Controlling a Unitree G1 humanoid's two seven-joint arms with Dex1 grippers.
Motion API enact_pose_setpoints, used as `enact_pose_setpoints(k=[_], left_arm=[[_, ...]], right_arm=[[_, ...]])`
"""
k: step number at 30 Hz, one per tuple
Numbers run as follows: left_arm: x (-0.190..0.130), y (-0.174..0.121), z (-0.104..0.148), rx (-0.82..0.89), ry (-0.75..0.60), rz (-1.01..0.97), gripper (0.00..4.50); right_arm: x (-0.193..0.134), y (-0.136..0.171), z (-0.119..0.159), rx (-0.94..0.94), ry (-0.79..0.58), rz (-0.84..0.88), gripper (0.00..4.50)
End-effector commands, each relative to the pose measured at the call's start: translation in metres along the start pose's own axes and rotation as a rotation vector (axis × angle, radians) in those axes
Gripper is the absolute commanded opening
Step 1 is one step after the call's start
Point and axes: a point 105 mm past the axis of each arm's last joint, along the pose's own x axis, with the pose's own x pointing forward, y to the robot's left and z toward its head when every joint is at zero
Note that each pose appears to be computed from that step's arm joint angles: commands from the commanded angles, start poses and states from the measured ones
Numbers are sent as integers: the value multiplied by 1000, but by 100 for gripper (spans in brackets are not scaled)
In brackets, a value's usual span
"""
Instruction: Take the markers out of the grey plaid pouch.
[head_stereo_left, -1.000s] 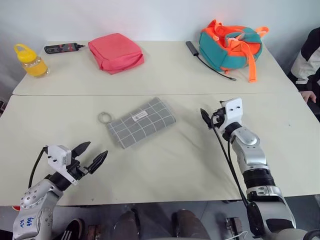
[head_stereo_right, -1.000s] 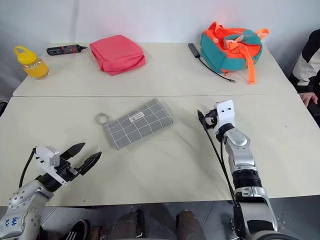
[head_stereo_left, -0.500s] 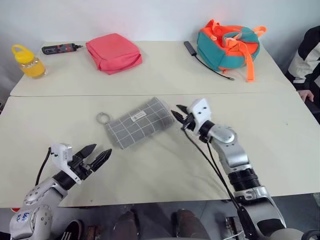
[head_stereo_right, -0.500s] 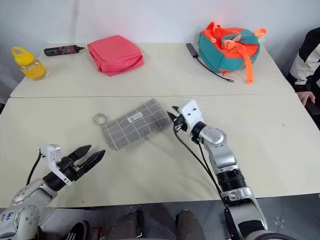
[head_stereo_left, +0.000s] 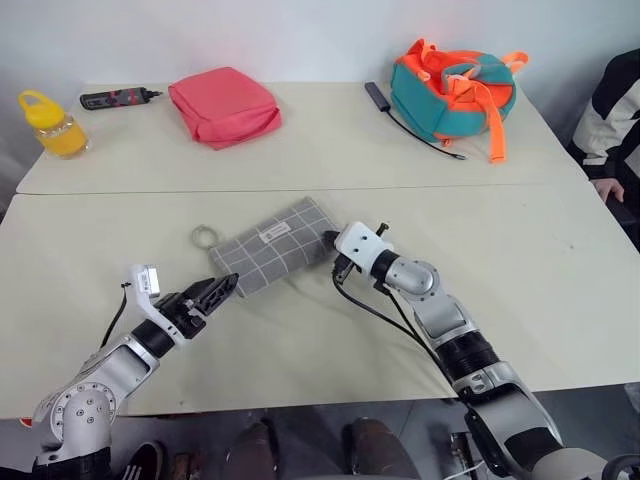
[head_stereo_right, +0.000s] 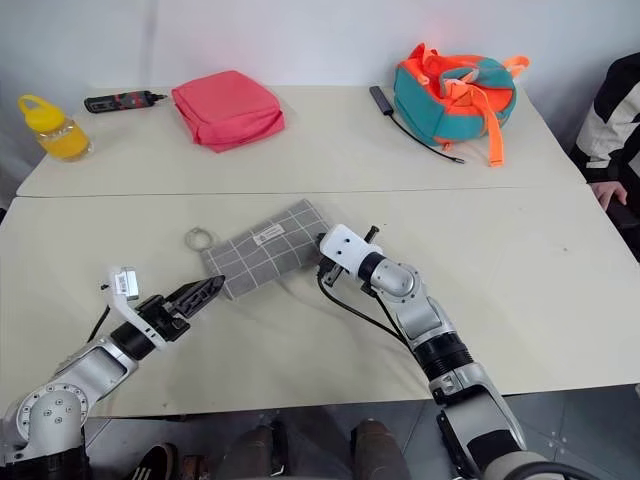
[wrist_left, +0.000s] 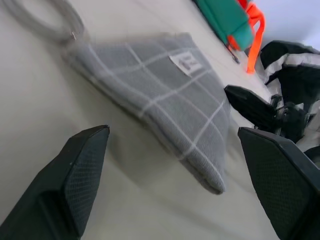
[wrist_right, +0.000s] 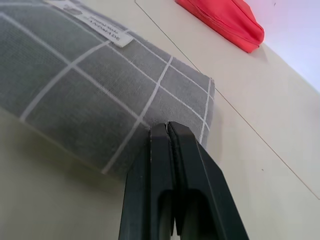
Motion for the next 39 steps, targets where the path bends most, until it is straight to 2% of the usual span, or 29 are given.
enact_pose_setpoints(k=[1,7,9,14,18,22,32,33,36,39], left_arm=[[5,-1,11,-74,-41,3,436],[21,7,18,-127,-68,51,436],[27,10,13,-161,-34,58,436],[41,2,9,-198,-8,17,436],[39,0,8,-188,13,17,436],[35,6,14,-172,-25,47,352],[32,11,19,-167,-78,78,21],[32,11,20,-162,-86,79,2],[31,14,26,-102,-118,101,2],[29,14,44,97,-170,130,2]], right_arm=[[-2,-5,8,-4,-38,-15,5],[-3,-3,8,2,-40,-11,5],[-3,-4,10,2,-46,-13,5],[-2,-8,15,4,-59,-26,5],[-2,-9,15,7,-60,-31,5],[-3,-7,13,9,-56,-33,0],[-4,-6,10,6,-50,-25,0],[-4,-6,10,4,-48,-25,0],[-6,-7,9,-2,-43,-22,0],[-9,-12,13,-10,-57,-30,0]])
